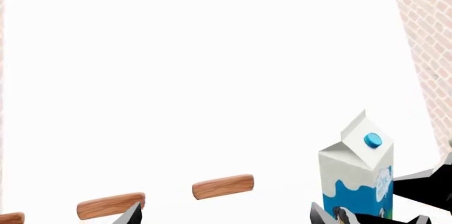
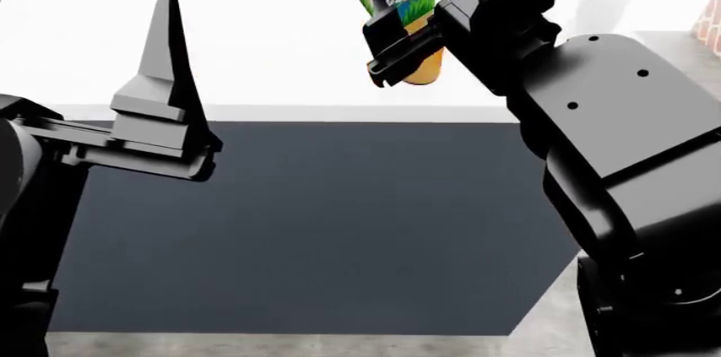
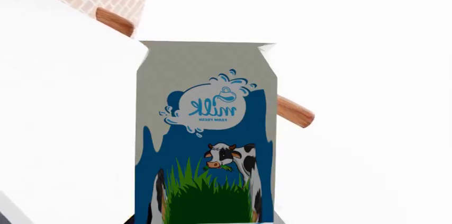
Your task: Move the drinks to the dining counter.
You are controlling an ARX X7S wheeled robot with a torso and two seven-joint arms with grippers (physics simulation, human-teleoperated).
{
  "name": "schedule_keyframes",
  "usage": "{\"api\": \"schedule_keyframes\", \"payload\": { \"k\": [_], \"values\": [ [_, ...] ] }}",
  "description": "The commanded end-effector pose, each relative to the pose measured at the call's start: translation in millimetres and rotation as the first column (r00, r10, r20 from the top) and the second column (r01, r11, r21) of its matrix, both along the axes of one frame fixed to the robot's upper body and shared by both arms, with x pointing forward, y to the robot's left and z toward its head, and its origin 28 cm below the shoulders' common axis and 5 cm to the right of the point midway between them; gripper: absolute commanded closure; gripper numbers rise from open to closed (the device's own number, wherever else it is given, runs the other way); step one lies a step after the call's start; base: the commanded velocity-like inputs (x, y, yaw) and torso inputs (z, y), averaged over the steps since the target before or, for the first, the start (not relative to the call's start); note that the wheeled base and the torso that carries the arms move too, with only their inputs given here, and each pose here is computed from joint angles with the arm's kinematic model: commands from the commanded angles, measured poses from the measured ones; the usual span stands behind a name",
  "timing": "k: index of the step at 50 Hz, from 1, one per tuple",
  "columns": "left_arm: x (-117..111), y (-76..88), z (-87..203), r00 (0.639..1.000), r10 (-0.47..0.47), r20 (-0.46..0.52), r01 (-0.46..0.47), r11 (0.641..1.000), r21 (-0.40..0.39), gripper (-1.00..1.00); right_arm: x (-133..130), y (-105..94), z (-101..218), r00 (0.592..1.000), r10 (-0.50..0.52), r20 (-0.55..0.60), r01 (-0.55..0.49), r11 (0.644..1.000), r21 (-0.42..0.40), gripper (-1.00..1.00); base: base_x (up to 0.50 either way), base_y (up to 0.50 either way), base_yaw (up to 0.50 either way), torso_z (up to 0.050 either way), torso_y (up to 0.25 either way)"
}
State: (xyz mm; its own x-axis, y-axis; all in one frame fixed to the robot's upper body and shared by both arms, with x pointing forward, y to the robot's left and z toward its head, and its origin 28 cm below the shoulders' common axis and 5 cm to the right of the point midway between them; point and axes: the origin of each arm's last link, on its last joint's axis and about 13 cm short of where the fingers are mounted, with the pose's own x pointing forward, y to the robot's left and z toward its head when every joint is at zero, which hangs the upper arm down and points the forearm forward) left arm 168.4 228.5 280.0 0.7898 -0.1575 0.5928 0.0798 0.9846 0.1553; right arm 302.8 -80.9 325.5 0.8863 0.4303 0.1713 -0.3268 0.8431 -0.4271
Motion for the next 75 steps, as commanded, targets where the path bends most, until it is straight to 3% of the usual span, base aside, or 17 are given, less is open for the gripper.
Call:
{"api": "schedule_keyframes", "payload": {
  "k": [1,28,33,39,51,59,75],
  "values": [
    [1,0.0,-1,1.000,0.000,-0.002,0.000,1.000,0.001,-1.00,0,-1.7,1,1.000,-0.012,0.017,0.012,1.000,-0.003,1.00,0.00,0.50,0.00,0.000,0.000],
    [1,0.6,-1,1.000,-0.003,-0.001,0.003,1.000,0.000,-1.00,1,-0.5,2,1.000,0.005,0.011,-0.005,1.000,0.009,1.00,0.04,0.50,0.00,0.000,0.001],
    [1,0.6,-1,1.000,-0.004,-0.002,0.004,1.000,-0.001,-1.00,0,-1.9,7,1.000,0.029,0.000,-0.029,0.995,0.092,1.00,0.01,0.05,0.00,0.000,0.000],
    [0,0.6,-2,1.000,-0.002,-0.004,0.002,1.000,0.000,-1.00,1,-1.2,3,1.000,0.015,-0.006,-0.014,0.999,0.048,1.00,0.30,0.00,0.00,0.000,0.000],
    [1,0.3,-3,1.000,-0.003,-0.006,0.003,1.000,-0.002,-1.00,1,-2.3,1,1.000,0.021,-0.022,-0.019,0.997,0.071,1.00,0.50,0.00,0.00,0.001,0.002],
    [0,-0.3,-2,1.000,-0.003,-0.004,0.003,1.000,0.001,-1.00,0,-1.6,-2,0.997,0.032,-0.066,-0.027,0.996,0.084,1.00,0.19,0.00,0.00,0.000,0.001],
    [0,2.4,-2,1.000,-0.002,-0.001,0.002,1.000,-0.011,-1.00,22,17.3,-25,0.965,0.110,-0.237,-0.059,0.976,0.211,1.00,0.00,0.00,0.00,0.000,0.001]
  ]
}}
